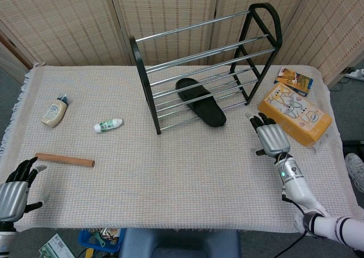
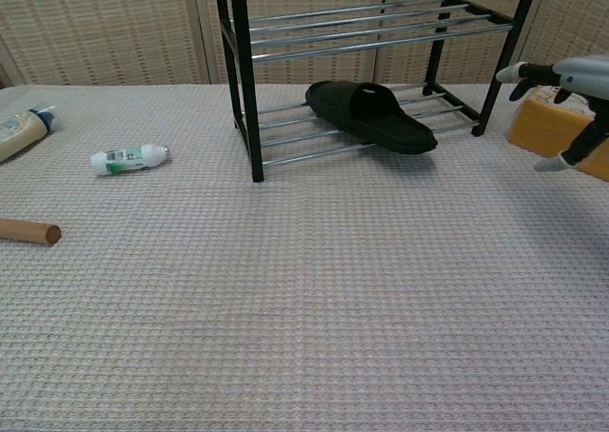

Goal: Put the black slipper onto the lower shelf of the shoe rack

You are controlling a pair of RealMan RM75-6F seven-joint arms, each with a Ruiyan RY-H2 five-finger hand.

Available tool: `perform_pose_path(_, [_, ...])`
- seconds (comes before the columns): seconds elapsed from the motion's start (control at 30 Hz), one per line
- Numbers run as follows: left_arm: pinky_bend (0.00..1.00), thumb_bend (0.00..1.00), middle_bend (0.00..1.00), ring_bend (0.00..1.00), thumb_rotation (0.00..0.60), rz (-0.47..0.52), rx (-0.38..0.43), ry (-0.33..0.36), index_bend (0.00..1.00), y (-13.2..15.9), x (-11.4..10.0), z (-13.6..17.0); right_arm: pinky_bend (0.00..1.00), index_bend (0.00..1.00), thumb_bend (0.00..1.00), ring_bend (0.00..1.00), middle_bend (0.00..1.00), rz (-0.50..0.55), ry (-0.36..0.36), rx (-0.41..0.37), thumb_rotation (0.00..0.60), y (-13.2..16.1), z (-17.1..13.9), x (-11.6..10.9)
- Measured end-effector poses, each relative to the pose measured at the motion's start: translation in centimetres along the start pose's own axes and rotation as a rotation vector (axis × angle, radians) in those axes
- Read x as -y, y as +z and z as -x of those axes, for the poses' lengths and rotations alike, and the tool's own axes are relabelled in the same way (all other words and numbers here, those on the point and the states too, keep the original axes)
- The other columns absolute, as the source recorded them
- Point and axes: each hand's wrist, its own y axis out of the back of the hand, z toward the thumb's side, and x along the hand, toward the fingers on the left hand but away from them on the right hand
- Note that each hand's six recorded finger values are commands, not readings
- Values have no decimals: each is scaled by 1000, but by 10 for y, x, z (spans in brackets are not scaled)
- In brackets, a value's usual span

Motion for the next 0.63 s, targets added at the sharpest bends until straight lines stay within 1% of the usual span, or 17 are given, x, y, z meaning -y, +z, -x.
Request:
perform_pose_path(0.1, [248, 244, 104, 97, 600, 5, 6, 16, 250, 7, -1, -4, 174, 0, 181, 96, 114, -20, -53, 33, 600, -19, -28, -4])
perform_pose_path(0.2, [248, 244, 104, 97, 600, 4, 11, 25, 250, 11, -2, -7, 128, 0, 181, 57, 80, -27, -104, 65, 600, -38, -60, -5])
perform_pose_path(0.4, [248, 244, 104, 96, 600, 4, 20, 39, 249, 24, -1, -10, 115, 0, 181, 46, 75, 15, -181, 128, 600, -66, -123, -2])
perform_pose_path(0.5, [248, 244, 104, 97, 600, 4, 18, 42, 249, 27, -1, -10, 115, 0, 181, 46, 75, 22, -200, 166, 600, -78, -148, 2])
perform_pose_path(0.63, [248, 244, 104, 97, 600, 5, 17, 47, 249, 30, -2, -9, 115, 0, 181, 46, 75, 43, -200, 187, 600, -85, -167, 7])
